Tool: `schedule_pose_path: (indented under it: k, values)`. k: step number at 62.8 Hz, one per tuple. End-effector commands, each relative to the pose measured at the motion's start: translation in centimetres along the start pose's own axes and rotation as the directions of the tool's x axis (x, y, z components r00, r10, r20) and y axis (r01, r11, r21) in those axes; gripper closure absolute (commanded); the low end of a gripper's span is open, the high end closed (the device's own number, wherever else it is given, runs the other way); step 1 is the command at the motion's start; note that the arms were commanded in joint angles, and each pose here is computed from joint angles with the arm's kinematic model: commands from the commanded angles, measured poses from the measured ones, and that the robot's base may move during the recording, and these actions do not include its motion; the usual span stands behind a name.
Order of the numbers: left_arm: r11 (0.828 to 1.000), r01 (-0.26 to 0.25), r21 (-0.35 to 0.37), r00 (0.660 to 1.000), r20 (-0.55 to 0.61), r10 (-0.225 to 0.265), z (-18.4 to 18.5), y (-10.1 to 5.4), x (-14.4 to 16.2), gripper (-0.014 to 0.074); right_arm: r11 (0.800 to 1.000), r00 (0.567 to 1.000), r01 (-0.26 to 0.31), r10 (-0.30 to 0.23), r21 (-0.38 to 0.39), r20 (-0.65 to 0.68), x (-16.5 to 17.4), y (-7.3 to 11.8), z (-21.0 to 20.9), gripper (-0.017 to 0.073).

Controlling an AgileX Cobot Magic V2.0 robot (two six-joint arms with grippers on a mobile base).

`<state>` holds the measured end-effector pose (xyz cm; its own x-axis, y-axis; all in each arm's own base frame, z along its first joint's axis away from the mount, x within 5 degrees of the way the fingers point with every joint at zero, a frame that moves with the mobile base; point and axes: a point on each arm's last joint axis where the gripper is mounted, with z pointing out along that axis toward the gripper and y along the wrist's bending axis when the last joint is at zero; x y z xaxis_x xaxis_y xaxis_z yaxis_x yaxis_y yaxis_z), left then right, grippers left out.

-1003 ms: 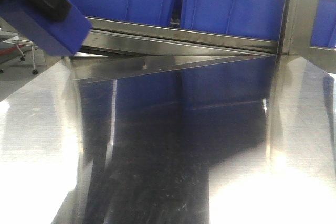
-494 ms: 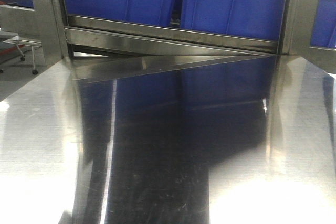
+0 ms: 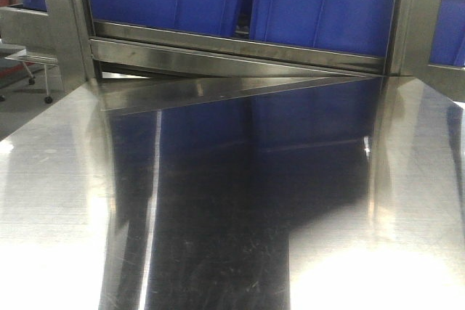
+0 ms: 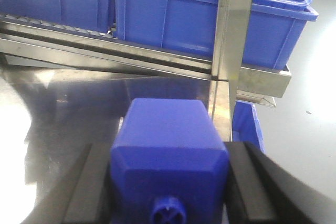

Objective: Pick and sort blue part to right shelf
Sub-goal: 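Hold both bottles raised in the left and right grippers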

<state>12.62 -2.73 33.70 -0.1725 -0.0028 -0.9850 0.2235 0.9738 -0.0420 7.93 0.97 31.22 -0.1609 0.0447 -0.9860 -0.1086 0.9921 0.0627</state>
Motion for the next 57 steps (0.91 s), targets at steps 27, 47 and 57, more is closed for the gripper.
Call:
schedule_pose_path:
  k: [27, 47, 57]
  values:
    - [0.989, 0.009, -0.144, 0.972, 0.235, 0.026, -4.1, 1.1, -1.5, 0.0237, 1.000, 0.993, 0.016, -0.016, 0.007, 0.120, -1.8, 0.0, -0.3, 0.0135]
    - [0.989, 0.009, -0.144, 0.972, 0.232, 0.025, -4.0, 1.1, -1.4, 0.0237, 1.000, 0.993, 0.016, -0.016, 0.007, 0.120, -1.8, 0.0, -0.3, 0.0135]
    - [0.989, 0.009, -0.144, 0.972, 0.232, 0.025, -4.0, 1.1, -1.4, 0.0237, 1.000, 0.993, 0.016, -0.016, 0.007, 0.120, -1.8, 0.0, -0.3, 0.0135]
